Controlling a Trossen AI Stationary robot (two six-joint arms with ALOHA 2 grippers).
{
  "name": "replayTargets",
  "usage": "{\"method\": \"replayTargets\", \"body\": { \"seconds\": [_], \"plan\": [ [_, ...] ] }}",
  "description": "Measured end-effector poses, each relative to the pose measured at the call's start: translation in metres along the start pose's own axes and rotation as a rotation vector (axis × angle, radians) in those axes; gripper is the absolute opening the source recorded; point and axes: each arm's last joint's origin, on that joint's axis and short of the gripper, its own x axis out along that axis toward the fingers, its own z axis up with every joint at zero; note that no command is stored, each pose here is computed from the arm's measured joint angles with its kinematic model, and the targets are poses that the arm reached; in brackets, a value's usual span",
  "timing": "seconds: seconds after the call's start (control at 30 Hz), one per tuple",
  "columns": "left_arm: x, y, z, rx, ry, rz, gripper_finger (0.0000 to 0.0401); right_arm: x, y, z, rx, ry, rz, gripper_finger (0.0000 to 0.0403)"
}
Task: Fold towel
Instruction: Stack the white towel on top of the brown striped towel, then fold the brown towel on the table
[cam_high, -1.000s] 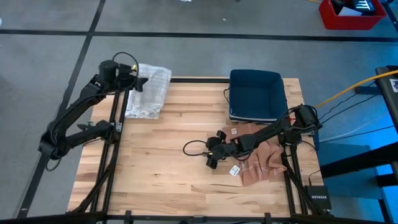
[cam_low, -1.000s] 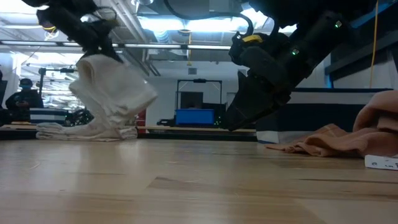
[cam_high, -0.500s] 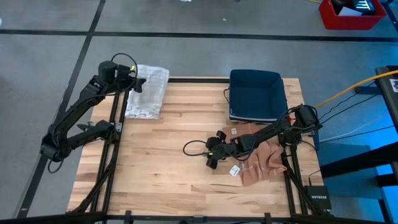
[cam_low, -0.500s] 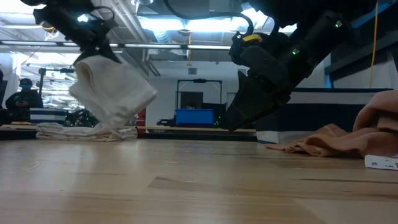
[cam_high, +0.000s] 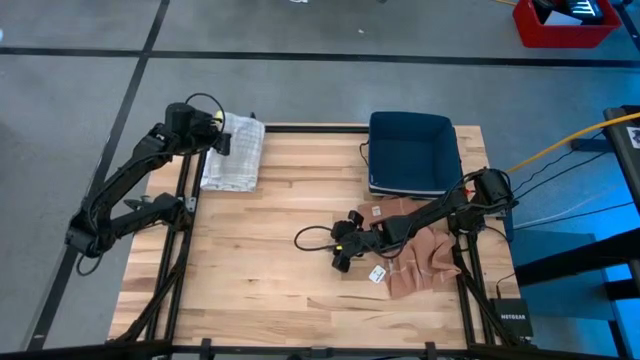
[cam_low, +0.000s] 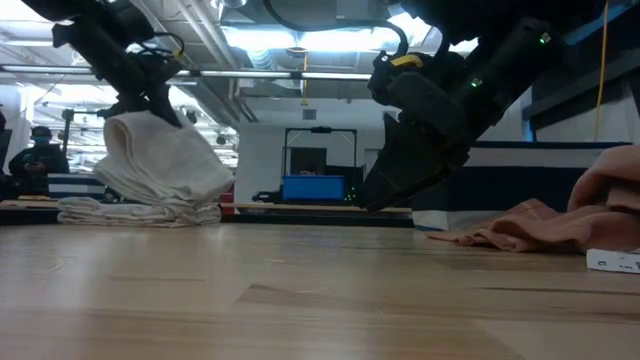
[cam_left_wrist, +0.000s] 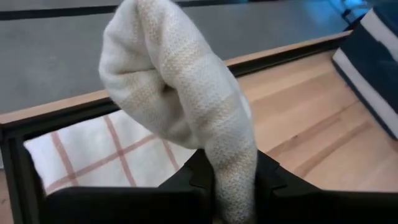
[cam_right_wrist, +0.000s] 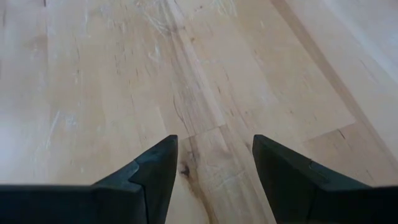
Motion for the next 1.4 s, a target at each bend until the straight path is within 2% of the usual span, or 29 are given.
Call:
{"method": "replayTargets", "body": {
  "seconds": [0.3,0.57,0.7,0.97,1.13,1.2,1.4],
  "plan": [
    [0.006,0.000,-0.001,0.026,0.023,0.041,0.0046,0.000,0.001,0.000,0.003,0.006,0.024,0.0214],
    [0.005,-0.003,0.002,0.046,0.030,0.050,0.0129,0.000,0.003,0.003,0.015,-0.012,0.065,0.0214],
    [0.002,-0.004,0.005,0.063,0.028,0.049,0.0153,0.000,0.004,0.004,0.017,-0.018,0.069,0.0214],
    [-0.014,-0.011,0.022,0.063,0.009,0.050,0.0147,0.000,0.004,0.004,0.016,-0.019,0.069,0.0214],
    [-0.028,-0.018,0.036,0.101,-0.023,0.038,0.0139,0.000,0.004,0.005,0.003,-0.031,0.075,0.0214],
    [-0.028,-0.022,0.035,0.109,-0.018,-0.004,0.0139,-0.001,0.005,0.006,-0.004,-0.043,0.081,0.0214],
    [-0.007,-0.034,0.012,0.135,0.088,-0.246,0.0138,-0.001,0.006,0.009,-0.022,-0.066,0.092,0.0214]
  ]
}}
